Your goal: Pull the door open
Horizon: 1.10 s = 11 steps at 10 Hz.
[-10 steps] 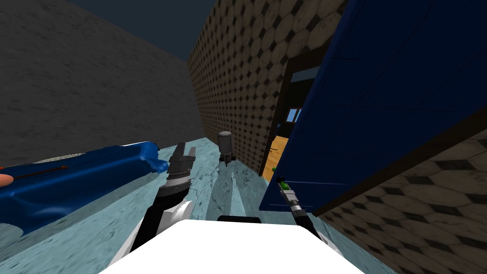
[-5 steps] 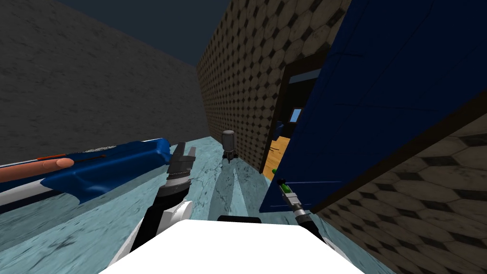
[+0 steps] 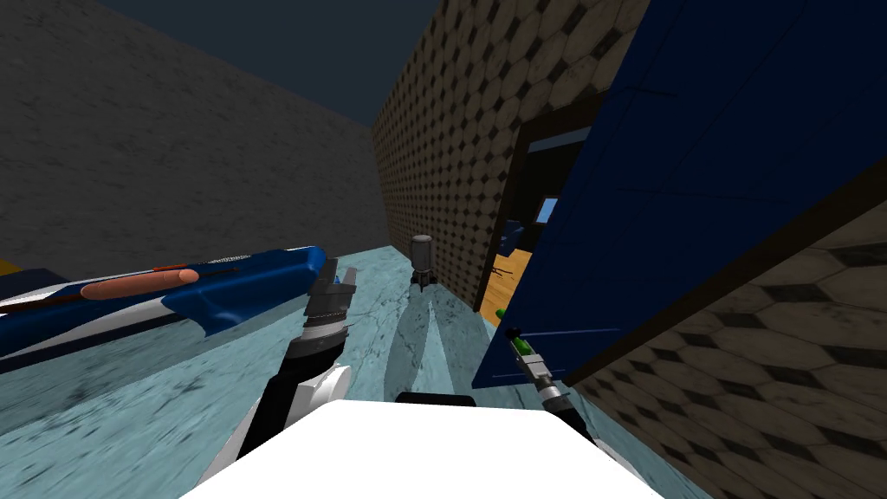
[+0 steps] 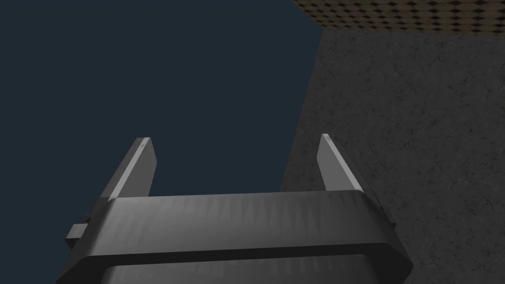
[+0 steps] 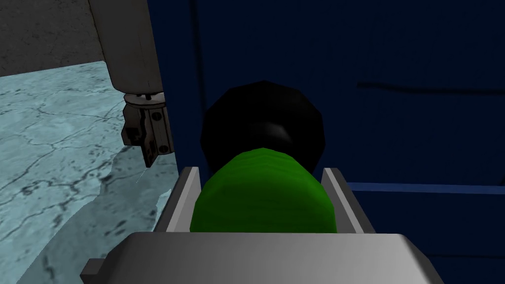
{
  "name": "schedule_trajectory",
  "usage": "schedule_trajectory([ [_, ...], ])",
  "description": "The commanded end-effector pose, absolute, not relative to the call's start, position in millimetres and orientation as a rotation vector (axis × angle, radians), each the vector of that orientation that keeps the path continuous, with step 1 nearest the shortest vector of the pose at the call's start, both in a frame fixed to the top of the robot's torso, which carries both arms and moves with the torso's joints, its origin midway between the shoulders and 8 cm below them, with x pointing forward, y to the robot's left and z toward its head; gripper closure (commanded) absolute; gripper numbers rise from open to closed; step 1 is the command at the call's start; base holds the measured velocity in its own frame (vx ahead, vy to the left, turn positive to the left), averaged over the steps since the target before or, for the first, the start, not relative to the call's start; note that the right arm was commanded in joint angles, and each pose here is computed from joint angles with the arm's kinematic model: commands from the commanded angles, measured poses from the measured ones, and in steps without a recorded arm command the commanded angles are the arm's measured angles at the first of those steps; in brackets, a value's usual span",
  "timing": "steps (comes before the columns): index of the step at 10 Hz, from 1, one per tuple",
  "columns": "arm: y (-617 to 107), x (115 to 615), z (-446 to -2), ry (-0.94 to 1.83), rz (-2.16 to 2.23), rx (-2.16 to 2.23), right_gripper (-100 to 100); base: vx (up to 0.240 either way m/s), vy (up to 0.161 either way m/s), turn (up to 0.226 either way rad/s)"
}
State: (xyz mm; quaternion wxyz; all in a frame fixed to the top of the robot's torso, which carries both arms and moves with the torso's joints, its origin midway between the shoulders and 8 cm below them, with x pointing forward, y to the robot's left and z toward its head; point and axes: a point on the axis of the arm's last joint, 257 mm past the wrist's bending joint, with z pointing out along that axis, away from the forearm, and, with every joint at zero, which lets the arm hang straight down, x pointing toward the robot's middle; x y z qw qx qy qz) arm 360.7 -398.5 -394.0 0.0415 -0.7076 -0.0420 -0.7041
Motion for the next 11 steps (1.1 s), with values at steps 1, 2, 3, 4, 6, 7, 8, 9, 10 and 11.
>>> schedule_trajectory([
  [1,-400.1,353.6,-394.1,-0.139,-2.150,-2.161,100,-0.166,-0.087,0.163],
  [2,-400.7,350.3,-393.7,-0.146,-2.148,-2.156,100,-0.187,-0.072,0.141],
  [3,-401.2,347.1,-393.4,-0.153,-2.146,-2.152,100,-0.191,-0.100,0.152],
  [4,-401.7,344.0,-393.0,-0.159,-2.143,-2.147,100,-0.225,-0.085,0.168],
  [6,-402.5,338.6,-392.3,-0.170,-2.138,-2.140,100,-0.198,-0.062,0.138],
  [7,-402.7,336.7,-392.0,-0.174,-2.136,-2.137,100,-0.171,-0.069,0.115],
  [8,-402.4,337.4,-393.6,-0.172,-2.134,-2.144,100,-0.072,-0.034,0.024],
  [9,-402.7,332.3,-394.7,-0.177,-2.128,-2.144,100,-0.132,-0.029,0.128],
  [10,-403.0,331.1,-394.7,-0.179,-2.127,-2.142,100,-0.172,-0.058,0.135],
  [11,-403.8,328.3,-394.4,-0.182,-2.127,-2.140,100,-0.176,-0.098,0.144],
])
